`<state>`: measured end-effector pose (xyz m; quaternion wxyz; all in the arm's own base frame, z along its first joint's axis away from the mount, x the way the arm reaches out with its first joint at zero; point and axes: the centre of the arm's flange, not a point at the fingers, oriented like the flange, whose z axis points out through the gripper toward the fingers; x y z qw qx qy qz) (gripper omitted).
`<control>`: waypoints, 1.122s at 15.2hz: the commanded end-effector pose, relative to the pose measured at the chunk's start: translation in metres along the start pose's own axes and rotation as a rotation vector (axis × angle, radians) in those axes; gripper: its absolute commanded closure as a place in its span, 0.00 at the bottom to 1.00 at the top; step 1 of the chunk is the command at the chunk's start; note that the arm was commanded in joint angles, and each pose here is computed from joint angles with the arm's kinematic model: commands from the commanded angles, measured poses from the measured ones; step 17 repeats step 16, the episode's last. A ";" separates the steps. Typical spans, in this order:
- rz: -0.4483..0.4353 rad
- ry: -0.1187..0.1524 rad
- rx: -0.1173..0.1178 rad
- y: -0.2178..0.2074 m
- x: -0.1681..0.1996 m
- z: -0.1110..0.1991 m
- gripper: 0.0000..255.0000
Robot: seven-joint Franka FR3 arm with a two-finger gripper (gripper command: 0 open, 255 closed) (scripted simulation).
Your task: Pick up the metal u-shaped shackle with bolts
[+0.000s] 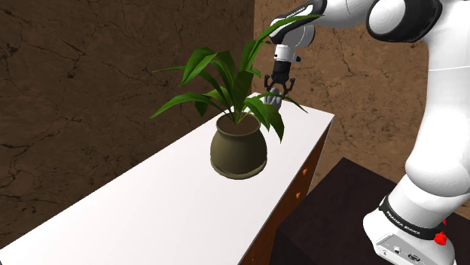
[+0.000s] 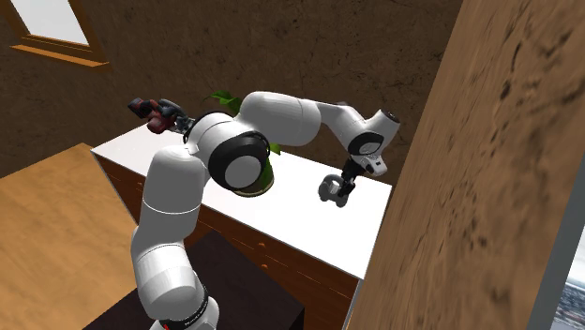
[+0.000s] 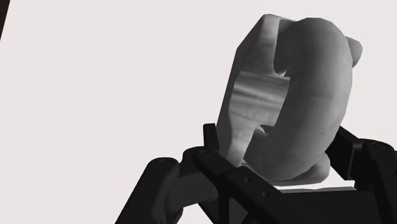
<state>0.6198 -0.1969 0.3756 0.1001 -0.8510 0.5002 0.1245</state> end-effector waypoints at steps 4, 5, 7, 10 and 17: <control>0.000 0.000 0.000 -0.001 -0.008 -0.023 1.00; 0.000 0.000 0.000 -0.001 -0.010 -0.028 1.00; 0.000 0.000 0.000 -0.002 -0.013 -0.038 1.00; 0.000 0.000 0.000 -0.003 -0.018 -0.053 1.00; 0.000 0.000 0.000 -0.004 -0.025 -0.073 1.00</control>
